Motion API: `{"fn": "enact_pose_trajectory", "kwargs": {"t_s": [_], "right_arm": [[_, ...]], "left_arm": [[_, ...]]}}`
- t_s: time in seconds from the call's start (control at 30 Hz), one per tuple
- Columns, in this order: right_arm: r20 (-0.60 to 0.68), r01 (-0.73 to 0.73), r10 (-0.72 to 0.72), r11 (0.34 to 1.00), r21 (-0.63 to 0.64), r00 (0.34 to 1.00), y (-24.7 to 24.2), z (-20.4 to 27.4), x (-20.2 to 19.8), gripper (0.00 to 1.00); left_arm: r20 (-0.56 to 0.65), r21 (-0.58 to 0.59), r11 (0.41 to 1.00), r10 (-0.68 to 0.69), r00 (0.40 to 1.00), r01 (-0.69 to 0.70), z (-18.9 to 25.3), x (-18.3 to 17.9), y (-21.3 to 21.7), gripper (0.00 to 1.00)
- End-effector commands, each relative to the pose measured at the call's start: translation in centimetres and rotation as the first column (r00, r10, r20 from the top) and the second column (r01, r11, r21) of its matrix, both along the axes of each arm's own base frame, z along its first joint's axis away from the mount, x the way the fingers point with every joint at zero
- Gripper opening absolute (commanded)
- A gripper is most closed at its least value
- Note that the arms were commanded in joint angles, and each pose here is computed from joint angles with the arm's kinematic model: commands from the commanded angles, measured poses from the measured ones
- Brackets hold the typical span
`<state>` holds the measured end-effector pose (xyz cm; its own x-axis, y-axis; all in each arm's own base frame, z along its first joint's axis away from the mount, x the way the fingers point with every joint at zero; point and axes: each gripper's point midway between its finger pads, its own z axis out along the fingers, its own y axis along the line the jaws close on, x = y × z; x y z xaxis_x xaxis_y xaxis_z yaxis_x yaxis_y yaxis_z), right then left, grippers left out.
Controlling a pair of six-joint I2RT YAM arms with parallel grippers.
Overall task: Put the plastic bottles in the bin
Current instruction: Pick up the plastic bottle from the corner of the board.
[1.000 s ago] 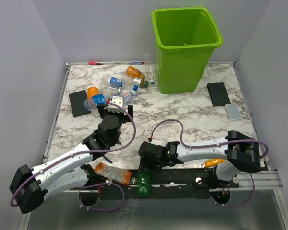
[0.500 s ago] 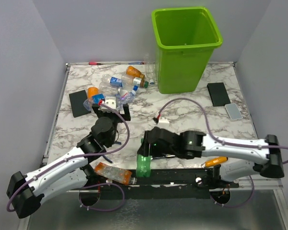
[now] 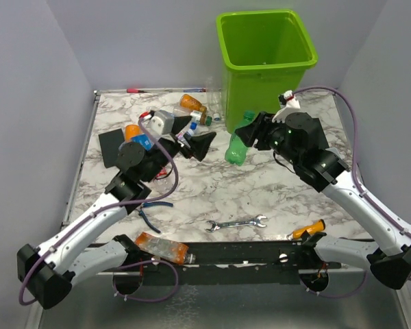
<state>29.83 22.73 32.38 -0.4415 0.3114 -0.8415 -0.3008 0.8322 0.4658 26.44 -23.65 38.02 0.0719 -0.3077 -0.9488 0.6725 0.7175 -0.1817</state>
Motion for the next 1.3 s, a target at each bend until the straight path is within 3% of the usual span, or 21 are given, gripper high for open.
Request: {"fn": "enact_pose_trajectory", "kwargs": {"t_s": [0.0, 0.23, 0.47, 0.57, 0.7, 0.83, 0.93, 0.97, 1.03, 1.1, 1.17, 1.27], "right_arm": [[0.156, -0.220, 0.213, 0.975, 0.028, 0.964, 2.3, 2.6, -0.3, 0.27], [0.164, -0.329, 0.317, 0.943, 0.051, 0.934, 3.6, 2.8, -1.1, 0.29], [0.182, -0.421, 0.405, 0.905, 0.060, 0.896, 4.7, 2.5, -2.2, 0.29], [0.203, -0.455, 0.434, 0.888, 0.068, 0.878, 5.2, 2.3, -2.6, 0.29], [0.242, -0.485, 0.457, 0.872, 0.068, 0.856, 5.4, 2.5, -3.2, 0.29], [0.287, -0.501, 0.467, 0.864, 0.056, 0.837, 5.2, 2.4, -3.8, 0.29], [0.301, -0.517, 0.485, 0.855, 0.035, 0.821, 5.2, 2.3, -4.2, 0.31], [0.298, -0.518, 0.487, 0.855, 0.031, 0.821, 5.1, 2.3, -4.2, 0.37], [0.292, -0.506, 0.477, 0.862, 0.029, 0.829, 4.9, 2.6, -4.2, 0.66], [0.283, -0.462, 0.435, 0.886, 0.033, 0.855, 4.2, 3.3, -3.9, 0.83], [0.292, -0.416, 0.391, 0.909, 0.027, 0.873, 3.2, 4.4, -3.8, 0.90], [0.294, -0.296, 0.264, 0.952, 0.070, 0.919, 1.3, 6.4, -3.0, 0.90]], "left_arm": [[-0.052, 0.070, 0.890, -0.448, 0.893, 0.450, -1.7, -3.3, -7.2, 0.99], [-0.135, 0.078, 0.819, -0.556, 0.820, 0.569, -6.3, -3.5, -10.0, 0.99], [-0.161, 0.077, 0.841, -0.520, 0.839, 0.536, -8.3, -2.7, -9.9, 0.99], [-0.169, 0.064, 0.848, -0.510, 0.843, 0.526, -8.7, -2.5, -10.0, 0.95], [-0.167, 0.034, 0.861, -0.497, 0.852, 0.508, -8.9, -2.4, -9.7, 0.84], [-0.171, 0.013, 0.867, -0.489, 0.856, 0.498, -9.2, -2.4, -9.6, 0.52], [-0.179, 0.015, 0.867, -0.488, 0.854, 0.498, -9.5, -2.5, -9.8, 0.38], [-0.177, 0.018, 0.867, -0.488, 0.855, 0.498, -9.6, -2.5, -9.9, 0.35], [-0.177, 0.029, 0.876, -0.470, 0.865, 0.482, -10.0, -2.3, -9.8, 0.27], [-0.172, 0.042, 0.893, -0.435, 0.884, 0.448, -10.5, -2.0, -9.5, 0.19], [-0.160, 0.058, 0.906, -0.405, 0.900, 0.418, -10.7, -1.7, -9.2, 0.14], [-0.129, 0.072, 0.922, -0.370, 0.920, 0.381, -10.6, -1.6, -8.9, 0.10]]}}
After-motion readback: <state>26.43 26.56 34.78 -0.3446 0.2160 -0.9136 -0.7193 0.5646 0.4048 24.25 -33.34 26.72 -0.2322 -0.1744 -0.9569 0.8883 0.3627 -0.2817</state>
